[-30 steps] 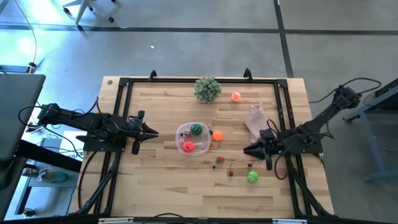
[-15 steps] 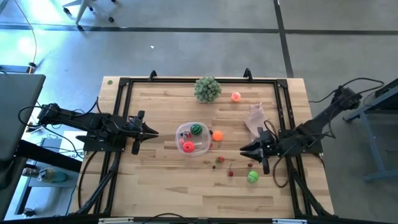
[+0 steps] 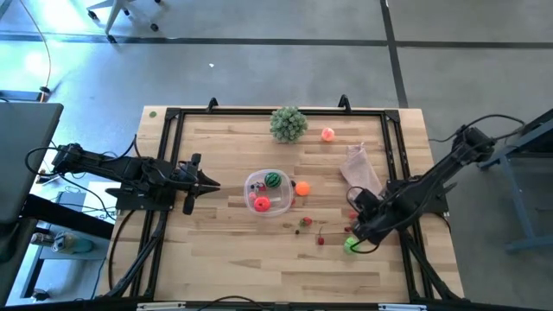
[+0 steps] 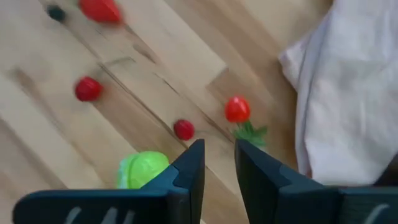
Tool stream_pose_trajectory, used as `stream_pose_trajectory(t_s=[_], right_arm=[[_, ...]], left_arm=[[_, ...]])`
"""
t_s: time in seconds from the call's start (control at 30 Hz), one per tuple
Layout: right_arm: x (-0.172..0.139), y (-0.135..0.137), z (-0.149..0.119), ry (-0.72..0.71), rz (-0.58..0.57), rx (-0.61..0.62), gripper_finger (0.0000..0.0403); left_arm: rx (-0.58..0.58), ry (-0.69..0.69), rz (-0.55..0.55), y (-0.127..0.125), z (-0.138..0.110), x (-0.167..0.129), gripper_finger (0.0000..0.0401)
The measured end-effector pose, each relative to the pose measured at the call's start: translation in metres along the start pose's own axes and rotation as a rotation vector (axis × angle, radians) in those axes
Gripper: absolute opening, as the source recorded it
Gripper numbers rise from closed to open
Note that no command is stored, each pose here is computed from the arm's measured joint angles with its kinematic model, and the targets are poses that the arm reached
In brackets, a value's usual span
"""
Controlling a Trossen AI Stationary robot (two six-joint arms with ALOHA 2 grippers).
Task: Pick and placing Produce into tupperware
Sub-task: Put the red cherry tomato into the transparent bin
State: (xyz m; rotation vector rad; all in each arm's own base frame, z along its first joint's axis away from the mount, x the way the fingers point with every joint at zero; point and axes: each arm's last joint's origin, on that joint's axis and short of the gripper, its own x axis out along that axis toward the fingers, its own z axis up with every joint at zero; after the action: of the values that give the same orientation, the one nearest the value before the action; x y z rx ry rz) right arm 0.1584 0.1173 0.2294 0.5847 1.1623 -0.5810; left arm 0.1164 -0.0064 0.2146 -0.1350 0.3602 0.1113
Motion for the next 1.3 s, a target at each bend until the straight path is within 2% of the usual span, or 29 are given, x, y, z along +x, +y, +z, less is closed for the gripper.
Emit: stream_pose_trajectory(t_s=[0.43,0.63,0.83,1.3], right_arm=[[0.036,0.009,0.009,0.152,-0.12,-0.035,0.0082],[0.054,0.012,0.018,0.202,-0.154,-0.081,0.0134],[0.067,0.011,0.028,0.215,-0.21,-0.065,0.0182],[0.087,0.01,0.042,0.282,-0.212,-0.083,0.0193]], left_arm=[[0.0,0.0,0.0,0.0,0.0,0.0,0.0046],[0.0,0.0,0.0,0.0,0.0,0.0,0.0046],[0.0,0.0,0.0,0.0,0.0,0.0,0.0046],[0.0,0.0,0.0,0.0,0.0,0.0,0.0046]])
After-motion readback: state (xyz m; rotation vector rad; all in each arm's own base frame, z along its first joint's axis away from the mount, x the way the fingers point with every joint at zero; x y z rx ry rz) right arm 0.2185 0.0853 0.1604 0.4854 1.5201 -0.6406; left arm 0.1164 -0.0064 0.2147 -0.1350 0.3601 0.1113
